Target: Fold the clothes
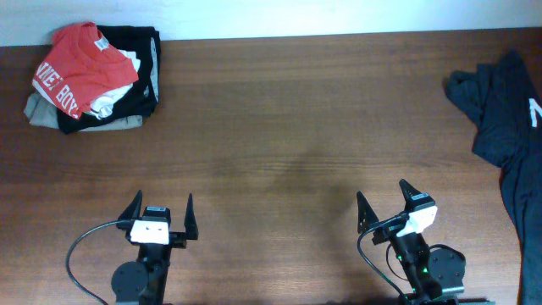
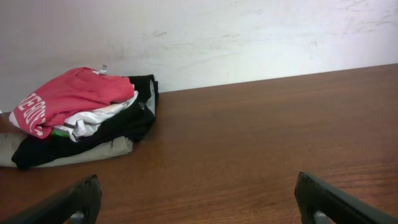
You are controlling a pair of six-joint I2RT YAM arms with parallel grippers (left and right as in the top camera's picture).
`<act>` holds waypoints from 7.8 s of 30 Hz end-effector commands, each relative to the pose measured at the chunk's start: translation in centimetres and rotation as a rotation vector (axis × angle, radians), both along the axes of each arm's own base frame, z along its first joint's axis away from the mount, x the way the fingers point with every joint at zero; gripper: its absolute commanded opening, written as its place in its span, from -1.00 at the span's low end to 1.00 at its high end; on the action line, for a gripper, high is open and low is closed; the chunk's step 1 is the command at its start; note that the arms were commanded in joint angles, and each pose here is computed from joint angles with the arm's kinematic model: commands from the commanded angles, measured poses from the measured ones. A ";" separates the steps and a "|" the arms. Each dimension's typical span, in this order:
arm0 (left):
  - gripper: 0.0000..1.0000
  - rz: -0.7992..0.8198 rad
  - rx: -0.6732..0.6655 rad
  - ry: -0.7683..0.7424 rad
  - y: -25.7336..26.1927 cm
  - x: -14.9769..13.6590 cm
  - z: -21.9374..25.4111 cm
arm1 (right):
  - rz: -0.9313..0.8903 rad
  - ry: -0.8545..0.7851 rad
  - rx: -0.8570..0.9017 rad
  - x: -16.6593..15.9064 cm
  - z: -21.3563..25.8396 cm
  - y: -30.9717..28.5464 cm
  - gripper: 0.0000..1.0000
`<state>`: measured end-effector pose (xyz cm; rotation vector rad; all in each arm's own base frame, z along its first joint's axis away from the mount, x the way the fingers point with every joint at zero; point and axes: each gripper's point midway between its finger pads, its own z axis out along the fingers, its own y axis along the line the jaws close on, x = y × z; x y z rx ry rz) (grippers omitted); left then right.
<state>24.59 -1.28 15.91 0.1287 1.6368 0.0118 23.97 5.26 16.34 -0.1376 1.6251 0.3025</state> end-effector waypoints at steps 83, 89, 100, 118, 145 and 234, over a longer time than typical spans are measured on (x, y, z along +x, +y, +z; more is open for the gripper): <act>0.98 0.011 0.016 0.002 0.2 0.0 -0.1 | 0.000 0.003 -0.001 0.0 -0.2 0.0 0.97; 0.98 0.011 0.016 0.002 0.2 0.0 -0.1 | 0.000 0.003 0.000 0.0 -0.2 0.0 0.97; 0.99 0.010 0.017 0.002 0.2 0.0 -0.1 | 0.205 -0.214 0.014 -1.6 5.0 3.3 0.97; 0.99 0.011 0.016 0.002 0.2 0.0 -0.2 | -0.615 0.482 -0.233 15.6 10.1 -20.4 0.97; 0.98 0.011 0.016 0.002 0.2 0.0 -0.1 | -0.698 1.033 -0.113 17.0 -16.0 -33.2 0.50; 0.98 -0.091 -0.018 1.104 -8.6 7.8 -8.6 | -0.197 1.022 0.113 16.7 -0.5 -0.2 0.97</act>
